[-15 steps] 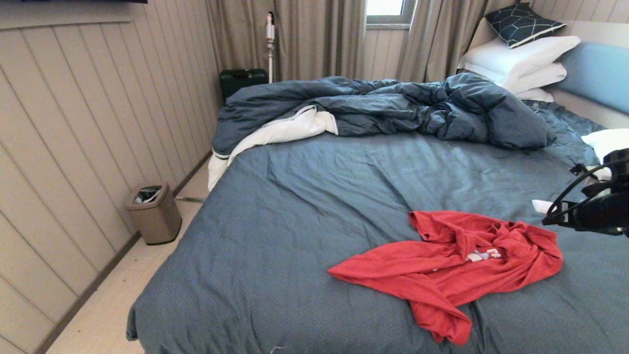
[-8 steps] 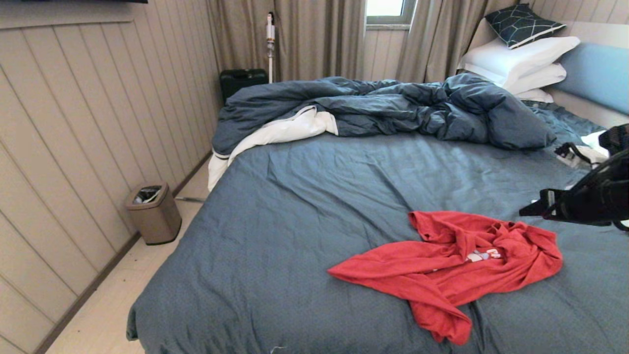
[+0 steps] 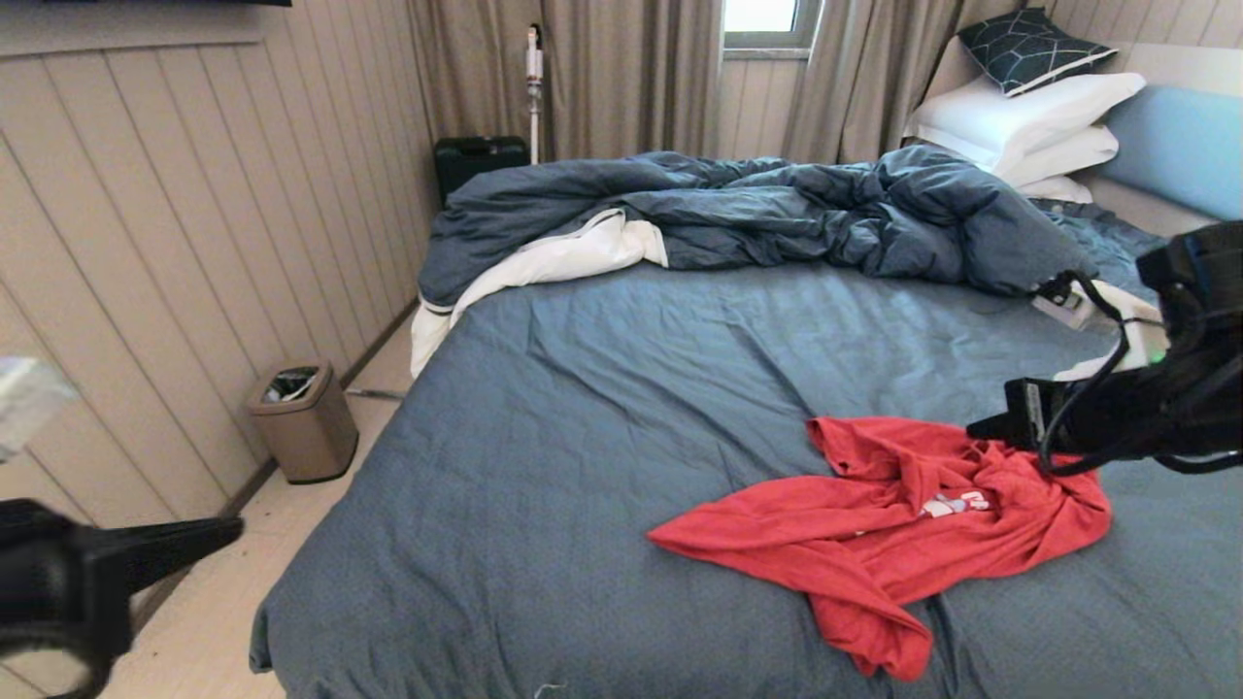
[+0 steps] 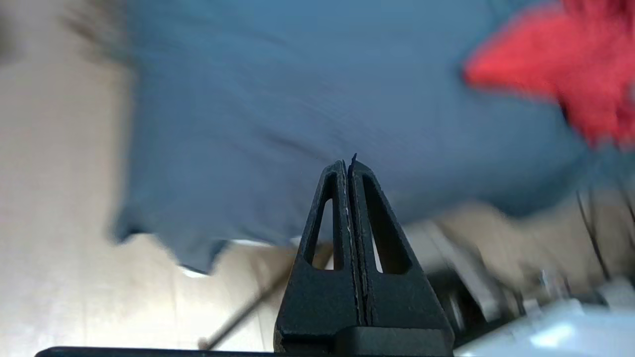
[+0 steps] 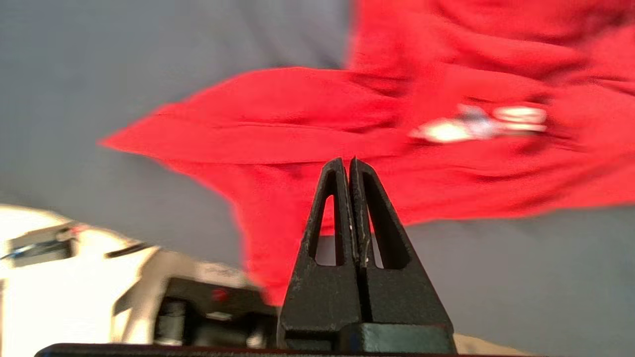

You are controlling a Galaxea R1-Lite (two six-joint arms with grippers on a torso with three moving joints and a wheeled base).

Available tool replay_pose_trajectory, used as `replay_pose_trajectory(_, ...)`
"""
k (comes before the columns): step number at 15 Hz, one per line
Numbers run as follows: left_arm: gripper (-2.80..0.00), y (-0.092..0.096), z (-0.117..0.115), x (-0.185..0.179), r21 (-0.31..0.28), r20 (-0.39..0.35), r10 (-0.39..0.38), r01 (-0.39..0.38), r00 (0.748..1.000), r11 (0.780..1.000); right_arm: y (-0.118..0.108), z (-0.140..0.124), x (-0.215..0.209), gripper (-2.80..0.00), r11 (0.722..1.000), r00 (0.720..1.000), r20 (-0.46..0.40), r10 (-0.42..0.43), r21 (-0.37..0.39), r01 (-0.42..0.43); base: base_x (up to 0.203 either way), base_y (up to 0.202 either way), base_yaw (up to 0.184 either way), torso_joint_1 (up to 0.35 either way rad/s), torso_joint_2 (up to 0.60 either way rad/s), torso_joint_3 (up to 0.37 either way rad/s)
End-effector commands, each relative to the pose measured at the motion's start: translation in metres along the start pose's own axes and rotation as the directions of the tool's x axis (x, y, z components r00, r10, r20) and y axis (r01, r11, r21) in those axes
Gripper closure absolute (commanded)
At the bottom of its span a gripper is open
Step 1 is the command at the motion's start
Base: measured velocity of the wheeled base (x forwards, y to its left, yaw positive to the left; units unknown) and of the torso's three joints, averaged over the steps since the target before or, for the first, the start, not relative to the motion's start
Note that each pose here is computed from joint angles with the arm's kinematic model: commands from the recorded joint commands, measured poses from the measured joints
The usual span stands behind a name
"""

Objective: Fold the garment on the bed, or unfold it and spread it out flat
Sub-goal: Unford the red T-shirt

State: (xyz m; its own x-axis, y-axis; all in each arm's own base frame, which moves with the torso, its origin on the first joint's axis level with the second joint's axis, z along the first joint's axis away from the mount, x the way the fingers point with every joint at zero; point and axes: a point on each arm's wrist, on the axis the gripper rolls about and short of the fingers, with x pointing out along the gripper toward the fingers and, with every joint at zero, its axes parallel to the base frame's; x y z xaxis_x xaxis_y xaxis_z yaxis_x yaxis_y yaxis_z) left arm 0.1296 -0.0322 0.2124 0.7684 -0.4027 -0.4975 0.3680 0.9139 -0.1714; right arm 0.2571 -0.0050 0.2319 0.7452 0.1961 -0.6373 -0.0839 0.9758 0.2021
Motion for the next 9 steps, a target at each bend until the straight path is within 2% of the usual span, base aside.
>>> replay_pose_trajectory(1, 0.00, -0.016, 0.006, 0.074, 0.037, -0.232, -0.075, 0.086, 0.970, 0.996, 0.009, 0.004, -0.003, 0.00, 1.000, 0.999, 0.019, 0.028, -0.001, -0.028, 0.000, 0.000, 0.000, 0.000, 0.00, 0.000)
replay_pose_trajectory(3, 0.00, -0.044, 0.008, 0.124, 0.090, -0.296, -0.079, 0.110, 0.952, 0.990, 0.009, 0.005, -0.003, 0.00, 0.999, 0.998, 0.034, 0.044, 0.014, -0.045, 0.000, 0.000, 0.000, 0.000, 0.00, 0.000)
replay_pose_trajectory(5, 0.00, -0.079, 0.007, 0.165, 0.138, -0.314, -0.112, 0.162, 0.943, 0.977, 0.005, 0.007, -0.004, 0.00, 0.998, 0.996, 0.060, 0.065, 0.023, -0.067, 0.000, 0.000, 0.000, 0.000, 0.00, 0.000)
replay_pose_trajectory(6, -2.80, -0.092, 0.005, 0.182, 0.151, -0.322, -0.129, 0.185, 0.938, 0.971, 0.001, 0.006, -0.004, 0.00, 0.997, 0.996, 0.062, 0.065, 0.031, -0.067, 0.000, 0.000, 0.000, 0.000, 0.00, 0.000)
replay_pose_trajectory(9, -2.80, -0.125, -0.003, 0.226, 0.180, -0.312, -0.181, 0.245, 0.933, 0.953, -0.008, 0.004, -0.006, 0.00, 0.996, 0.996, 0.065, 0.061, 0.054, -0.064, 0.000, 0.000, 0.000, 0.000, 0.00, 0.000)
